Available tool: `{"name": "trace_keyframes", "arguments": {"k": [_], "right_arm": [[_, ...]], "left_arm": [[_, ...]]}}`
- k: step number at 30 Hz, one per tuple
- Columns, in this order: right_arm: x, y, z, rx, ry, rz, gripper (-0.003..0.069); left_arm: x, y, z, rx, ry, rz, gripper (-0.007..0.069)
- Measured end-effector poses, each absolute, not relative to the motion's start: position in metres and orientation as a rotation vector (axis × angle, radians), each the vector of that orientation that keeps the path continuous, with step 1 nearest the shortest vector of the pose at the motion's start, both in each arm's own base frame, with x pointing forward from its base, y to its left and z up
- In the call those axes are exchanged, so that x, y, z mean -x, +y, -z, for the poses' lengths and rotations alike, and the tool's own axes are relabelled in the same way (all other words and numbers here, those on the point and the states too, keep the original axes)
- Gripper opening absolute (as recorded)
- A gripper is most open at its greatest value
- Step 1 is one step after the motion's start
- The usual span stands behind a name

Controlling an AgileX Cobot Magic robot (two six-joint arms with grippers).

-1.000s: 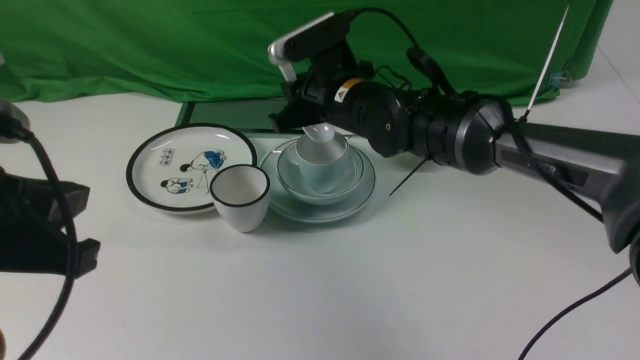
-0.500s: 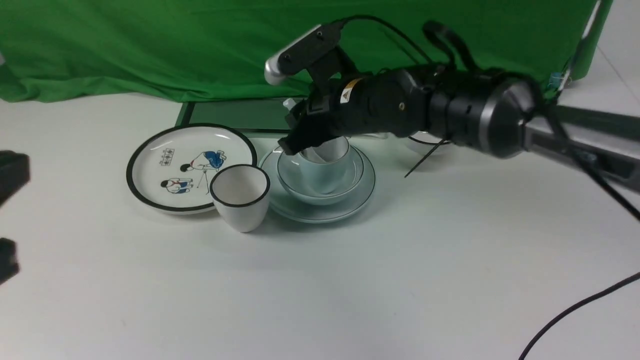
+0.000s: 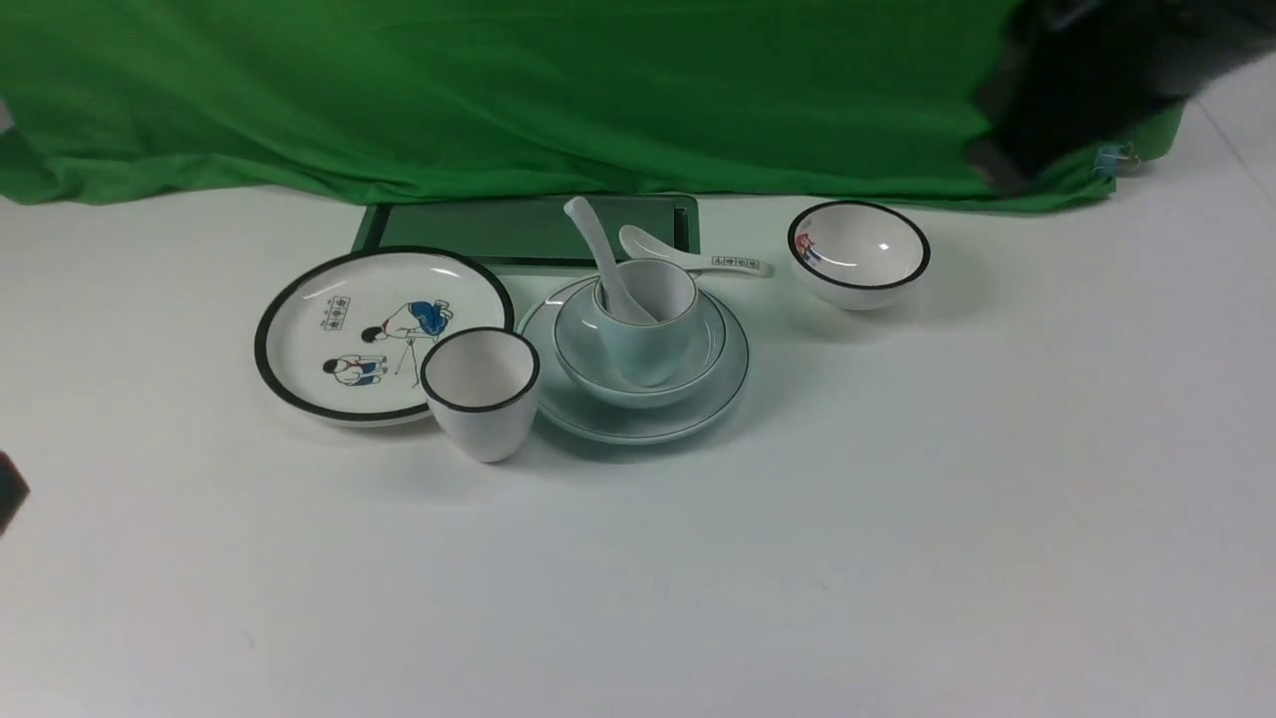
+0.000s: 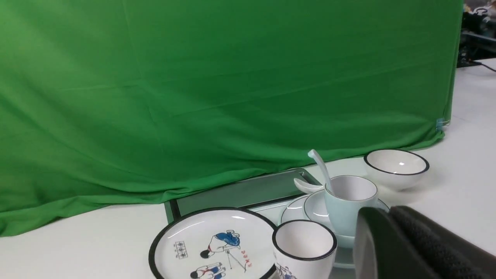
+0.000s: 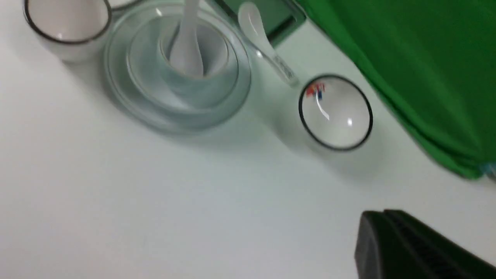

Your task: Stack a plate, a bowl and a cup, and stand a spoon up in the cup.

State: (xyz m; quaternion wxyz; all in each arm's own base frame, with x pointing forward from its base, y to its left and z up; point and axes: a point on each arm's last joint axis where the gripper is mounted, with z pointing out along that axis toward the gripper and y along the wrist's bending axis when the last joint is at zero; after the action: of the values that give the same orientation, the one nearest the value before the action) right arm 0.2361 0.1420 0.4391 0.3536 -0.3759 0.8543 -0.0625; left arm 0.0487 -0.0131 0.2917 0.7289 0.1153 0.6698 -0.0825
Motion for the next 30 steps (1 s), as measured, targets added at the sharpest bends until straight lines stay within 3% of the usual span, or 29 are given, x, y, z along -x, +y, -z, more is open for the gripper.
{"name": "trace_keyframes", "arguments": {"k": [4,8,11,15,16,17,19,24,30], "right_arm": [[-0.19,0.109,-0.422,0.902,2.27,0.129,0.0014],[-0.139,0.076,-0.382,0.826,2.164,0.04,0.0014],[-0.116,0.064,-0.354,0.789,1.976,-0.044,0.0014],[-0.091,0.063,-0.301,0.726,1.502,-0.231,0.0014],[-0.09,0.063,-0.302,0.723,1.497,-0.232,0.0014],[-0.082,0.064,-0.282,0.704,1.346,-0.299,0.0014],[-0.074,0.065,-0.259,0.684,1.226,-0.365,0.0014],[-0.066,0.064,-0.234,0.664,1.173,-0.44,0.0015],[-0.071,0.062,-0.213,0.707,1.388,-0.398,0.0017]], "left_arm": [[-0.051,-0.014,-0.278,-0.26,1.495,0.182,-0.0029],[-0.053,-0.015,-0.267,-0.266,1.525,0.179,-0.0029],[-0.054,-0.015,-0.264,-0.267,1.532,0.179,-0.0029],[-0.054,-0.015,-0.262,-0.268,1.535,0.178,-0.0029],[-0.054,-0.015,-0.262,-0.268,1.536,0.178,-0.0029],[-0.054,-0.015,-0.262,-0.268,1.536,0.178,-0.0029],[-0.054,-0.015,-0.262,-0.268,1.536,0.178,-0.0029],[-0.054,-0.015,-0.262,-0.268,1.535,0.179,-0.0029],[-0.054,-0.015,-0.262,-0.268,1.535,0.179,-0.0029]]}}
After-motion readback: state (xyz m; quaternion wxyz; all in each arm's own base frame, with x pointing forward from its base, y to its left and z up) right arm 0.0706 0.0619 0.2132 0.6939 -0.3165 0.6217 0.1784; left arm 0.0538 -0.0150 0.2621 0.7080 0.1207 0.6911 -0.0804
